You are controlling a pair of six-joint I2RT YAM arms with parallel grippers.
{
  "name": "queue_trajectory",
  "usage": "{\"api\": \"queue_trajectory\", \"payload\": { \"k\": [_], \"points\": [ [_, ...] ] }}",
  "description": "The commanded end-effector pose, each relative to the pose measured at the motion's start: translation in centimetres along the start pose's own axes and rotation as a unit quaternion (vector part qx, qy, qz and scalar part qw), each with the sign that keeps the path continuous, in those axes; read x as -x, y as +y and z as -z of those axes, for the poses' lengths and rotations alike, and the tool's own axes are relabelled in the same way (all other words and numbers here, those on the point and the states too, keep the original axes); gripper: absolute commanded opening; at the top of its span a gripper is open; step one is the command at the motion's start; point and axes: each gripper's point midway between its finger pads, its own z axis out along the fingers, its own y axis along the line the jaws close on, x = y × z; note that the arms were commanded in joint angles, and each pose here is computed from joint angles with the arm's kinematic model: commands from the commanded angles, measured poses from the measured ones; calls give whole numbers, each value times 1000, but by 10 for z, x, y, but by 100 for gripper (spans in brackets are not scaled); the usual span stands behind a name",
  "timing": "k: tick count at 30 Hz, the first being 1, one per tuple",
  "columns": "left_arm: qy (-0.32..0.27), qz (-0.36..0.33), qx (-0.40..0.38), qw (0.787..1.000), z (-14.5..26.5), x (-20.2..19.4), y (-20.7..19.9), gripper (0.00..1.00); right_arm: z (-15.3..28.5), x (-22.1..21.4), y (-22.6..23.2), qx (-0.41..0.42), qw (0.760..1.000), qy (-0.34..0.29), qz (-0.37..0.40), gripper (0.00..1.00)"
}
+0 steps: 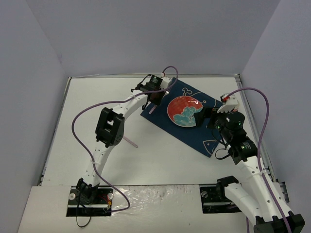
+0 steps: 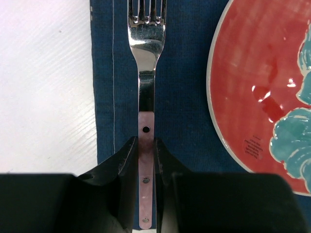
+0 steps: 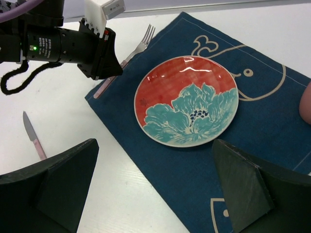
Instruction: Set the dinner table for one person
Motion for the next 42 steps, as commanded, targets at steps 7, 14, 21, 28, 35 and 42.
{"api": "queue_trajectory", "payload": {
  "k": [7, 14, 21, 28, 35, 42],
  "points": [
    [-57, -17, -15, 998, -2, 40, -7, 0, 6, 20, -5, -25, 999, -24, 11, 100],
    [-37, -29, -3, 999, -19, 24, -2, 0, 5, 19, -8, -30, 999, -23, 15, 100],
    [-23, -43, -1, 999, -28, 13, -2, 0, 4, 13, -9, -30, 999, -16, 15, 100],
    [-20, -33, 7, 999, -26, 10, -1, 14, 3, 12, -7, -24, 999, -12, 17, 100],
    [-54, -3, 21, 998, 4, 38, 1, 43, 4, 16, -4, -17, 999, -15, 30, 100],
    [-117, 38, 41, 992, 72, 84, 10, 51, -6, 19, 11, 27, 998, 3, 58, 100]
  ]
}}
